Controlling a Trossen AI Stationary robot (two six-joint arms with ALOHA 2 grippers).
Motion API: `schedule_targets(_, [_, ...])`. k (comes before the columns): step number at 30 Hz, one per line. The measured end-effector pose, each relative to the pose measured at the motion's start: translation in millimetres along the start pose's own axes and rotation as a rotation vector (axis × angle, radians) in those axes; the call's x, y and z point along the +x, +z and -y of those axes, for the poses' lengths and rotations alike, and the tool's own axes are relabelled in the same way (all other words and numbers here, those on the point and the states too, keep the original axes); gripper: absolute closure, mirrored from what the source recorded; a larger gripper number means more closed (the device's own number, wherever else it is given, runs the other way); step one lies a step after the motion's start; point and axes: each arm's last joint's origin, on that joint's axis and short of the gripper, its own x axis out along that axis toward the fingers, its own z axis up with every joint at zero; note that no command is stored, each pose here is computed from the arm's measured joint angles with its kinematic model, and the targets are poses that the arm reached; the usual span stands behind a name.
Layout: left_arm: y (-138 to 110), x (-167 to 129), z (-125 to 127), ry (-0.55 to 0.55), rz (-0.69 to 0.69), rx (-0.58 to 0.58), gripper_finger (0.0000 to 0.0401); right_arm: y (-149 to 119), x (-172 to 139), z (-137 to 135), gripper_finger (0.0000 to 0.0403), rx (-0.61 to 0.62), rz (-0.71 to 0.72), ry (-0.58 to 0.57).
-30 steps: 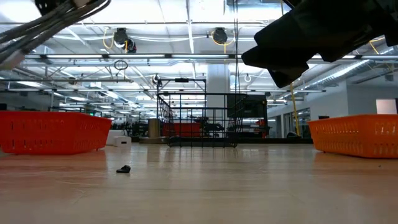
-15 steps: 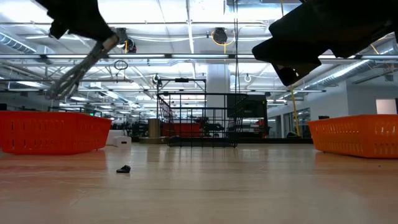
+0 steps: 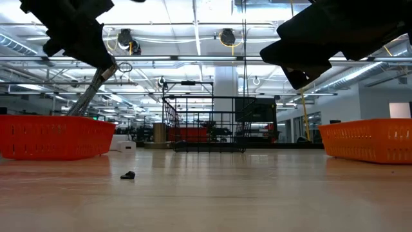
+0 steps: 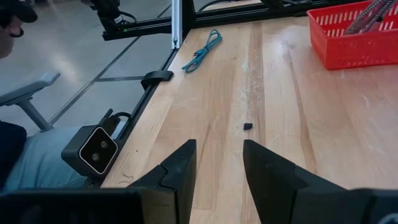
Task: Pick and place items into bin
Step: Put the black charger cable into the red bin
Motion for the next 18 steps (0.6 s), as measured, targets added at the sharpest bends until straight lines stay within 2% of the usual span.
schedule_targets(7, [-2.4,0.2,-4.5,0.026,-0.052,-0.054,0.0359,-0.6,-0.6,-2.4,0.0277,-0.004,0.001,0.008])
schedule_targets(15, [-6.7,-0.6,-10.1,0.056,-0.159,-0.060,0.0358,-0.6,-0.6,-2.4,0.0277,-0.002,0.001,0.008])
schedule_targets(18, [-7.4,-1.0,-11.4,0.067,-0.165,-0.069,0.0346,-0.6,-0.6,-2.3,0.0277,-0.002,0.001,0.008])
